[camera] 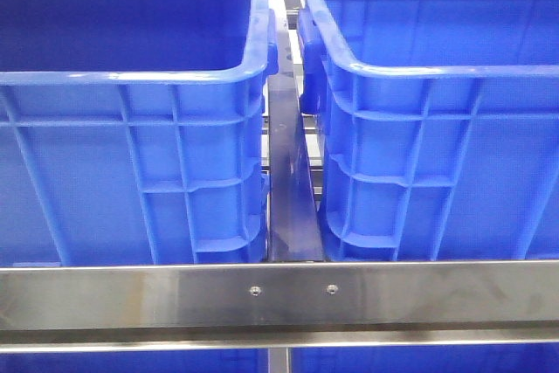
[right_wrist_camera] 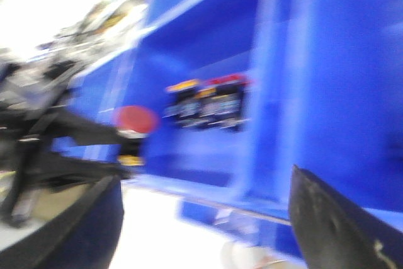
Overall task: Pick red and yellow buttons and place in box
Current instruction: 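Lift the red button out of the bin with the left gripper, then close the right gripper on the red cap held by the left gripper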
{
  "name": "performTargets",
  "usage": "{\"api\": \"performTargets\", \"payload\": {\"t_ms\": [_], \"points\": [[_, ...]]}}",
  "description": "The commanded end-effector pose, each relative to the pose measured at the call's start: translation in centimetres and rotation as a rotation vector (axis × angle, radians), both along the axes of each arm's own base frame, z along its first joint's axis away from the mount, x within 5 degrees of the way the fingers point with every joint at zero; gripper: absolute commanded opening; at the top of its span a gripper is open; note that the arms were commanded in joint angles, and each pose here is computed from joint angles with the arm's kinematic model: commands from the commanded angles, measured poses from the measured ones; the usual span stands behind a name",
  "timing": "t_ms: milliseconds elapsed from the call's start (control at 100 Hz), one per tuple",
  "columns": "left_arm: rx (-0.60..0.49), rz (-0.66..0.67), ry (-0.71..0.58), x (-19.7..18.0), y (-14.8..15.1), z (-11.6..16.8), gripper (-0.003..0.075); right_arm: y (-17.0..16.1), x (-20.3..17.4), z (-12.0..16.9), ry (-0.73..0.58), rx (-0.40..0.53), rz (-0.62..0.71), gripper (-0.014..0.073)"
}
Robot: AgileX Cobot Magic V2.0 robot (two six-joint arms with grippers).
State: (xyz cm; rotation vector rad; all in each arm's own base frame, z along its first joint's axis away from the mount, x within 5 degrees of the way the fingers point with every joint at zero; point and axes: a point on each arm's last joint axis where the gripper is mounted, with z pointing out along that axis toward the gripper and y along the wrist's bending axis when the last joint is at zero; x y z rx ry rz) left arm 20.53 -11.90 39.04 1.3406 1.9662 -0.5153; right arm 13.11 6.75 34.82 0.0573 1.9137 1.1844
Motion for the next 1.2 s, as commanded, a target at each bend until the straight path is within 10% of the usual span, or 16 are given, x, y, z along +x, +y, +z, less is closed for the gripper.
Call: {"api": "performTargets", "payload": {"t_ms": [0,640,1190], "points": [[-0.097,-0.015,-0.05,-0.9,-0.4,2.0,-0.0019,0.7,1.2,1.7,-0.069,0.142,0.087,0.057],[-0.159,-0.093,-0.054,-1.4,-0.9,2.4,-0.0019,10.5,7.4,1.9,0.024,0.147,0.428,0.057],[-0.158,-0.094,-0.052,-1.4,-0.9,2.4,-0.0019,12.6,9.2,1.9,0.057,0.18,0.465,0.057]]}}
